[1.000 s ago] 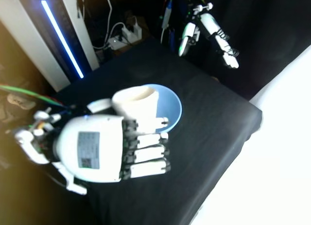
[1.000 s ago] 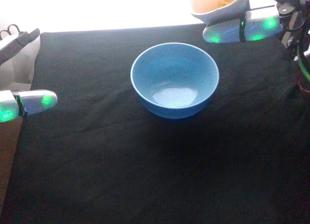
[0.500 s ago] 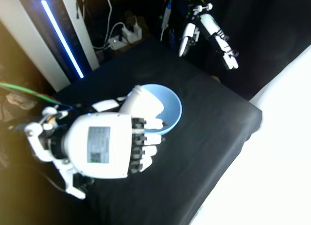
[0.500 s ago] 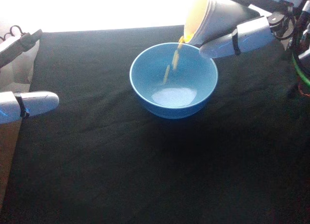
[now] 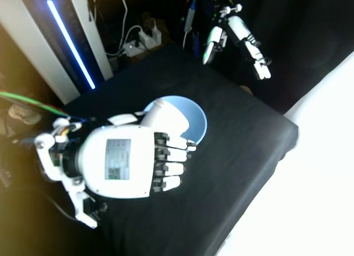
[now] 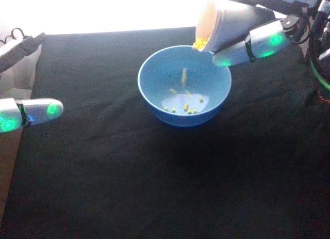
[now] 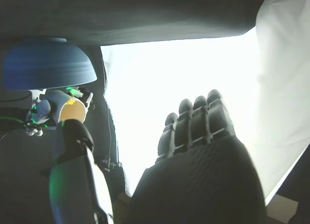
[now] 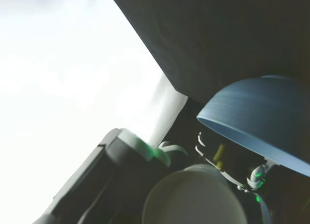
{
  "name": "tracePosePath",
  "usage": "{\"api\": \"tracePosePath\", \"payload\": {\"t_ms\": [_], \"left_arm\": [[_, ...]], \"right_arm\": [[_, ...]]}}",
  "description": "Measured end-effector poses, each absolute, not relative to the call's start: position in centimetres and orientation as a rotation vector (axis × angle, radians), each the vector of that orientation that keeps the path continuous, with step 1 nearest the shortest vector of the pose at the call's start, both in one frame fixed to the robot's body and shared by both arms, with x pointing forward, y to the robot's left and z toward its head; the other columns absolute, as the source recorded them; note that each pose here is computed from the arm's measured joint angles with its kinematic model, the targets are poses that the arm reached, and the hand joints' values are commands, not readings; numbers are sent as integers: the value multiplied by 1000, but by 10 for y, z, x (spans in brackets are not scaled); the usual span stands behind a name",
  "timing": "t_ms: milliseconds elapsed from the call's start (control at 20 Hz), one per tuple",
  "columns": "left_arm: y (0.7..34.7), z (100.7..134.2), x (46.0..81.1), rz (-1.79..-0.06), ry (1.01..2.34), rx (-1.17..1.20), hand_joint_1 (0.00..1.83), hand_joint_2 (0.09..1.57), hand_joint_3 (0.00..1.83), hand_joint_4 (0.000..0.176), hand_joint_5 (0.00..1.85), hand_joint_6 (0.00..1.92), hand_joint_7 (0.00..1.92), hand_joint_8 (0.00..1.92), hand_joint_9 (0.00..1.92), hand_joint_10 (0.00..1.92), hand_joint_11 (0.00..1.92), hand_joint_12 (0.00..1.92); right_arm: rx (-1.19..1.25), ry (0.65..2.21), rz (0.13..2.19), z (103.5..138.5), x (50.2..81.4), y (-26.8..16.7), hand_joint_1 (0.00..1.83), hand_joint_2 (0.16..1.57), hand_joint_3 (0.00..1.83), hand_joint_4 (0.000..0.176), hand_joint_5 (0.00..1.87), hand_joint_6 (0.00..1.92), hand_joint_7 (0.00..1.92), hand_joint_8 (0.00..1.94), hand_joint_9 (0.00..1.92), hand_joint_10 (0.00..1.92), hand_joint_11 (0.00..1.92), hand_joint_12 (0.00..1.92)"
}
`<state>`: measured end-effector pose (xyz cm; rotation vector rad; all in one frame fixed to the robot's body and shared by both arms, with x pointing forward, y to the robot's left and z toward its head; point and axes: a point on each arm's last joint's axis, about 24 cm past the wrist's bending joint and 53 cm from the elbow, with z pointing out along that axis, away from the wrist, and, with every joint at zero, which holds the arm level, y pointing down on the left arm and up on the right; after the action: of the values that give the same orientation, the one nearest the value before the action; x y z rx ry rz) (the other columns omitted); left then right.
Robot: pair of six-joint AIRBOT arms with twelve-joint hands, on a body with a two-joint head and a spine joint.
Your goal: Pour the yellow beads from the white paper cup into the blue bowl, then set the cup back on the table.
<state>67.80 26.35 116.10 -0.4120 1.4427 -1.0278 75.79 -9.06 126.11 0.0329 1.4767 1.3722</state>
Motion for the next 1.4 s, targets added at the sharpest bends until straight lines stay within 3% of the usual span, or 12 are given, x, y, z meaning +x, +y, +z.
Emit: {"api": "tracePosePath", "payload": {"t_ms": [200, 250, 350, 800, 850, 900, 1000, 1050, 1150, 1200, 1250, 1400], "left_arm": [[263, 1161, 678, -1027, 1444, -411, 571, 894, 2, 83, 71, 4, 141, 1, 43, 2, 0, 0], [263, 1161, 678, -1027, 1444, -411, 562, 889, 0, 101, 73, 4, 154, 6, 54, 6, 0, 0], [263, 1161, 678, -1027, 1443, -412, 582, 888, 0, 108, 87, 8, 153, 3, 54, 4, 21, 10], [263, 1161, 678, -1028, 1444, -410, 606, 881, 0, 95, 105, 7, 167, 5, 48, 1, 0, 0], [263, 1161, 678, -1028, 1444, -409, 589, 887, 1, 94, 111, 9, 169, 5, 59, 5, 0, 0], [263, 1161, 678, -1028, 1444, -409, 593, 877, 0, 92, 110, 7, 172, 5, 53, 2, 0, 0], [263, 1161, 678, -1028, 1444, -410, 584, 882, 0, 83, 115, 7, 166, 2, 63, 6, 10, 5], [263, 1161, 678, -1028, 1444, -410, 586, 884, 1, 95, 119, 8, 161, 0, 66, 6, 9, 4], [263, 1161, 678, -1028, 1444, -409, 571, 881, 0, 103, 113, 4, 142, 0, 63, 4, 10, 4], [263, 1161, 678, -1028, 1444, -409, 592, 889, 2, 93, 115, 4, 140, 0, 56, 1, 1, 0], [263, 1161, 678, -1029, 1444, -409, 593, 893, 4, 95, 115, 4, 143, 2, 57, 1, 2, 1], [263, 1162, 678, -1030, 1442, -410, 597, 883, 0, 104, 114, 2, 166, 8, 53, 0, 0, 0]], "right_arm": [[11, 1483, 1347, 1265, 759, -91, 1005, 1105, 2, 164, 989, 920, 1124, 1541, 1228, 1906, 1302, 1921], [4, 1484, 1344, 1266, 758, -90, 891, 1097, 0, 0, 959, 396, 1026, 1257, 1094, 1772, 1139, 1921], [-4, 1487, 1338, 1265, 758, -89, 987, 1123, 0, 167, 956, 980, 947, 722, 847, 1207, 670, 1722], [-25, 1499, 1326, 1265, 755, -86, 981, 1137, 0, 176, 928, 1051, 1103, 11, 893, 659, 482, 1610], [-25, 1500, 1325, 1265, 755, -86, 977, 1140, 1, 176, 921, 1062, 1089, 4, 876, 647, 480, 1618], [-27, 1501, 1324, 1264, 755, -86, 809, 1141, 0, 0, 952, 437, 1088, 3, 869, 645, 467, 1621], [-28, 1501, 1324, 1264, 755, -86, 971, 1139, 3, 169, 922, 1035, 1169, 15, 913, 925, 600, 1711], [-26, 1501, 1324, 1264, 755, -86, 814, 1139, 1, 0, 950, 436, 1177, 12, 903, 959, 610, 1709], [-30, 1502, 1323, 1264, 755, -86, 766, 1146, 0, 0, 1064, 47, 1119, 0, 874, 741, 505, 1614], [-29, 1502, 1322, 1264, 755, -86, 953, 1119, 2, 125, 1003, 767, 1131, 4, 913, 637, 501, 1588], [-29, 1502, 1322, 1264, 755, -86, 811, 1135, 4, 0, 986, 354, 1126, 1, 927, 558, 482, 1561], [-32, 1503, 1321, 1264, 755, -85, 978, 1141, 1, 174, 921, 1058, 1130, 4, 968, 489, 490, 1586]]}}
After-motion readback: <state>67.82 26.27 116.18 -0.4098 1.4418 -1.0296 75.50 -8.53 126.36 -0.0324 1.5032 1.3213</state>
